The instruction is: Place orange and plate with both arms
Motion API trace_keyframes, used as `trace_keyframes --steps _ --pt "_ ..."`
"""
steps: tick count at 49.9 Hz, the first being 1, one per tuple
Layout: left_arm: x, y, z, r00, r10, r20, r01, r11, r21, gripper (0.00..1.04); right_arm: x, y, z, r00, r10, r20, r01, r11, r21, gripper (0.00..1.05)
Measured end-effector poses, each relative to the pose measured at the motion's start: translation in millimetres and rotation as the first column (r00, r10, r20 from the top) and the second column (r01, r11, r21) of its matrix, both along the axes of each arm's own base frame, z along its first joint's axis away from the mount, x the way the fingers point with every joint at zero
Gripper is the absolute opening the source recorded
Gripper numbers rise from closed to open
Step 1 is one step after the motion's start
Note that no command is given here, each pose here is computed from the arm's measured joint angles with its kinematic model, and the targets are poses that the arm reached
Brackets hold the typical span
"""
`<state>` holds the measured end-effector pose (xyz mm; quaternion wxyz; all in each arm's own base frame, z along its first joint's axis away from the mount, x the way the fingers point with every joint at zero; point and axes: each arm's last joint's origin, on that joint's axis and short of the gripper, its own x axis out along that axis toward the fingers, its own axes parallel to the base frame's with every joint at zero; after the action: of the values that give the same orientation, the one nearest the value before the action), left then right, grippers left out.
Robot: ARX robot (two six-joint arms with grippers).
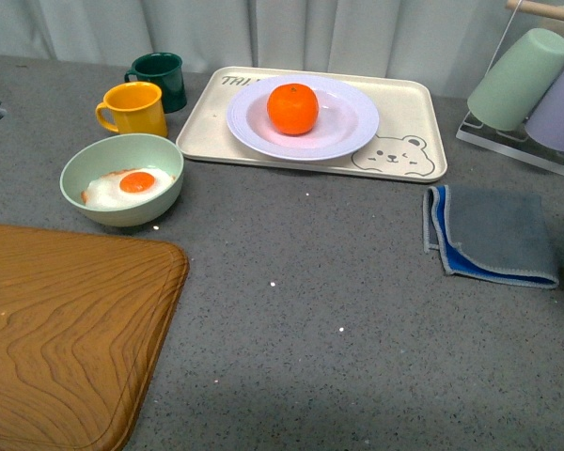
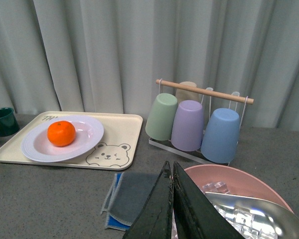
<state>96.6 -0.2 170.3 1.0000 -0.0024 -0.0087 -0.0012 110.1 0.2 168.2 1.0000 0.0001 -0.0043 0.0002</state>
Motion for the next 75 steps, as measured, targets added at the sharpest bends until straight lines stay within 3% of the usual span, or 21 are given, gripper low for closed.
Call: trace_keyframes --steps 13,26,35,39,75 --pt "0.0 0.0 0.0 1.000 0.000 0.000 0.000 1.000 0.000 0.98 -12.4 0.0 -2.7 1.000 0.002 -0.003 -0.002 1.000 -0.001 0.02" --pt "0.0 0.0 0.0 1.000 0.000 0.000 0.000 1.000 0.000 0.98 -12.4 0.0 -3.0 1.000 0.002 -0.006 -0.002 1.000 0.000 0.42" --pt "0.0 0.0 0.0 1.000 0.000 0.000 0.000 1.000 0.000 0.98 -12.4 0.0 -3.0 1.000 0.002 -0.006 -0.002 1.000 -0.001 0.84" --pt "0.0 0.0 0.0 1.000 0.000 0.000 0.000 1.000 0.000 0.98 -12.4 0.0 -3.0 1.000 0.002 -0.006 -0.002 1.000 0.000 0.97" --pt "0.0 0.0 0.0 1.000 0.000 0.000 0.000 1.000 0.000 0.98 -12.4 0.0 -3.0 1.000 0.002 -0.006 -0.002 1.000 0.000 0.95"
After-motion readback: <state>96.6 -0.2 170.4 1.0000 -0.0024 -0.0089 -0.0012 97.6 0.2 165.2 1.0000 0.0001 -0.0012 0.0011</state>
